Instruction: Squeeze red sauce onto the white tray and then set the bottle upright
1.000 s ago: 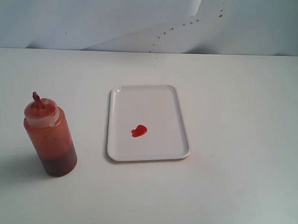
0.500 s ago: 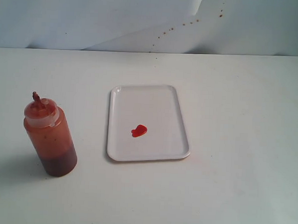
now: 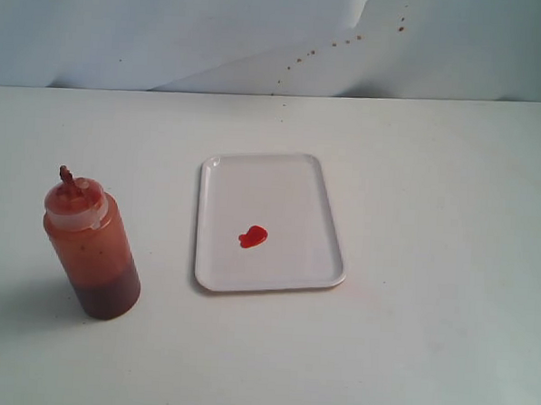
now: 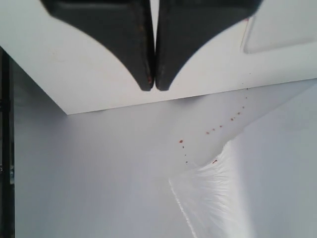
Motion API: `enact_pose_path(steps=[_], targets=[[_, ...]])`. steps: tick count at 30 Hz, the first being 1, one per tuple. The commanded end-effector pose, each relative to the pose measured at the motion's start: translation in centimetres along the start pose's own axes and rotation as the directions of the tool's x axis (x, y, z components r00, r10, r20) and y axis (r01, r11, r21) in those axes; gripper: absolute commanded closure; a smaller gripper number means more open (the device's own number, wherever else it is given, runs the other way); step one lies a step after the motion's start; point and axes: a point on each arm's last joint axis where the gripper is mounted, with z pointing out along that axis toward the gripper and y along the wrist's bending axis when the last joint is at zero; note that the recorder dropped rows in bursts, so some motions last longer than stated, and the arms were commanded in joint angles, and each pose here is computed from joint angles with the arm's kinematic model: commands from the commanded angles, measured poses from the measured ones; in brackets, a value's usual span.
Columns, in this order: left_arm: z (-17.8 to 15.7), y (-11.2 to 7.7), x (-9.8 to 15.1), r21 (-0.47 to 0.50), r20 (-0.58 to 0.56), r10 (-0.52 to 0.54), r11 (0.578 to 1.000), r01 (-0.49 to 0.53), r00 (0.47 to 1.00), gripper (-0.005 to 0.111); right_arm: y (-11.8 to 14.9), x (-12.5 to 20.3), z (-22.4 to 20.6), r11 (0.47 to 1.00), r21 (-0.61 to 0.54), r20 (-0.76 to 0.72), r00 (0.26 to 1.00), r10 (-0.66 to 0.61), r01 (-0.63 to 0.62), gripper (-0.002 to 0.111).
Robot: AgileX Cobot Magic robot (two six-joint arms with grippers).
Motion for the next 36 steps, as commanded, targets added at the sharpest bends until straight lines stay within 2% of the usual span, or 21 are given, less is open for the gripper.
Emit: enact_pose_path(steps=[1, 3, 8, 15, 24, 36], targets=[[0.0, 0.0, 0.1, 0.005, 0.003, 0.000, 1.000, 0.000, 1.000, 0.107, -0.1, 0.4, 0.0, 0.998, 0.005, -0.008, 0.998, 0.062, -0.062, 0.108], [0.0, 0.0, 0.1, 0.005, 0.003, 0.000, 1.000, 0.000, 1.000, 0.107, -0.1, 0.4, 0.0, 0.999, 0.006, -0.014, 0.999, 0.041, -0.041, 0.108], [0.0, 0.0, 0.1, 0.005, 0.003, 0.000, 1.000, 0.000, 1.000, 0.107, 0.0, 0.6, -0.4, 0.992, -0.007, -0.018, 0.992, -0.128, 0.128, 0.108], [0.0, 0.0, 0.1, 0.005, 0.003, 0.000, 1.000, 0.000, 1.000, 0.107, -0.4, 3.8, -1.4, 0.997, -0.008, 0.000, 0.997, -0.080, 0.080, 0.108], [0.0, 0.0, 0.1, 0.005, 0.003, 0.000, 1.000, 0.000, 1.000, 0.107, -0.5, 4.1, -1.6, 0.997, -0.003, -0.019, 0.997, -0.071, 0.071, 0.108], [0.0, 0.0, 0.1, 0.005, 0.003, 0.000, 1.000, 0.000, 1.000, 0.107, -0.8, 5.8, -1.8, 0.999, 0.018, -0.210, 0.977, -0.040, 0.045, 0.108]])
